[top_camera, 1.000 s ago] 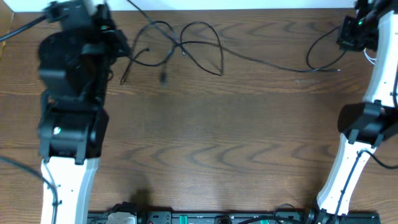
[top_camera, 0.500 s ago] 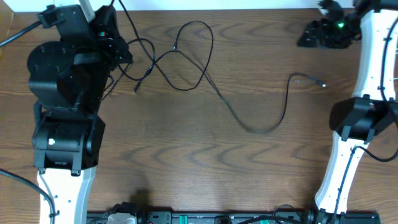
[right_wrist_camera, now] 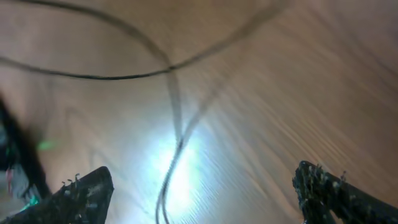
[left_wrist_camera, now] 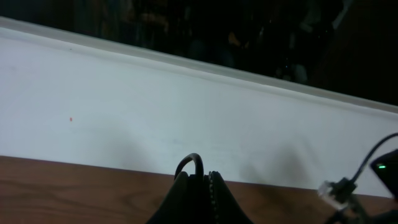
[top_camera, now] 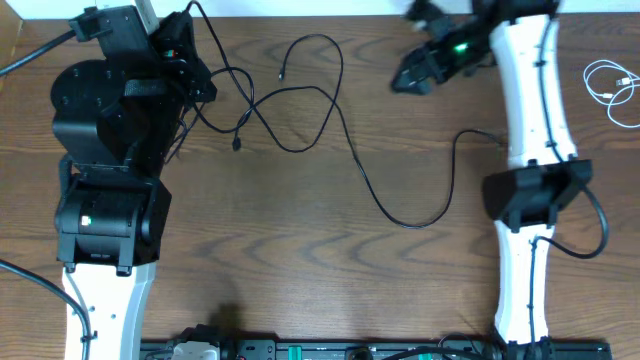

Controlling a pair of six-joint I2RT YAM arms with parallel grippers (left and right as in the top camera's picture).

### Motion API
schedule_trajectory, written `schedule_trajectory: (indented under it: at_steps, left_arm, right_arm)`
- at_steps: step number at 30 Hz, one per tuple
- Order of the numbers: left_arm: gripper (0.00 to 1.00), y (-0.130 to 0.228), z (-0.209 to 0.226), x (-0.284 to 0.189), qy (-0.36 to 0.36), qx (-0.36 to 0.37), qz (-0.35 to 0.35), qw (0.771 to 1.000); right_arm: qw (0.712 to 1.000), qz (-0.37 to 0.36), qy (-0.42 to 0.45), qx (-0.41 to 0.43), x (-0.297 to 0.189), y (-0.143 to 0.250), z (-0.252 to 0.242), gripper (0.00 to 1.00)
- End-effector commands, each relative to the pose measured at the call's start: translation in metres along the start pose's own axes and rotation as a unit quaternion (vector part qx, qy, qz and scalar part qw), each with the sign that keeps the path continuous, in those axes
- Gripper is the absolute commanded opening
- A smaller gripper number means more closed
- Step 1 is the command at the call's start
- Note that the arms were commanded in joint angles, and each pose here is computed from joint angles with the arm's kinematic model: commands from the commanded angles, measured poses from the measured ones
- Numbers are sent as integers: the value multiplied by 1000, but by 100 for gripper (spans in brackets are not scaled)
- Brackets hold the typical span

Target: Untangle cables

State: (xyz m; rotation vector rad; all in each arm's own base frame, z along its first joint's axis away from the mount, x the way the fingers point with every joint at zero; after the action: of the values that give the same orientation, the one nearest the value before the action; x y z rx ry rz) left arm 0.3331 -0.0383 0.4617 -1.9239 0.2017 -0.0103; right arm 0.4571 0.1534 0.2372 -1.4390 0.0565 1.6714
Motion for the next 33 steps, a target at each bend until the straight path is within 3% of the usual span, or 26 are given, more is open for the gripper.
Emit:
schedule_trajectory:
  at_steps: [1,9,20,22,25,26,27,33]
  left_arm:
    - [7,-5,-3,-3,9,-1,-6,1000]
    - [8,-4,-3,-3,8,-1,-4,1000]
    - [7,-2,-2,-3,6,-1,2,1000]
    - [7,-2,-2,-3,5,-1,2,1000]
    - [7,0,-1,-3,4,-1,7,1000]
    - [8,1,0,-2,3,-2,10,1000]
    - [8,3,0,-1,1,-2,14,1000]
    - [8,35,13,18,-24,-7,80,996]
  right_arm:
    - [990,-36,-49,-128,3,-24,46,92]
    - [969,-60,-83,-223,56,-54,75,91]
    - [956,-113,-107,-250,156,-82,59,82]
    - [955,-123,-109,-246,161,-87,59,73]
    - [960,-137,-103,-221,152,-95,57,35]
    - [962,-141,-100,-209,146,-97,56,16]
    - [965,-149,-96,-193,135,-101,54,2]
    - [963,-209,-99,-136,30,-117,71,1]
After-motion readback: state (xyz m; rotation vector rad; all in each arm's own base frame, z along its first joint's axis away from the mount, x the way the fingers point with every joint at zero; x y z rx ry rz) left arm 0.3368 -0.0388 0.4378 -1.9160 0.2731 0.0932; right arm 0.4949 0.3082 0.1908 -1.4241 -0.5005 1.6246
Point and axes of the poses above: each gripper's point midway between its finger pads, its own x axis out along the fingers, its own z axis along the line the jaws close on, y = z × x, the point moved 4 cm from there along -x, back along the fingers, and after that the axes turned 5 degrees about -x, right-handed, at the moved point
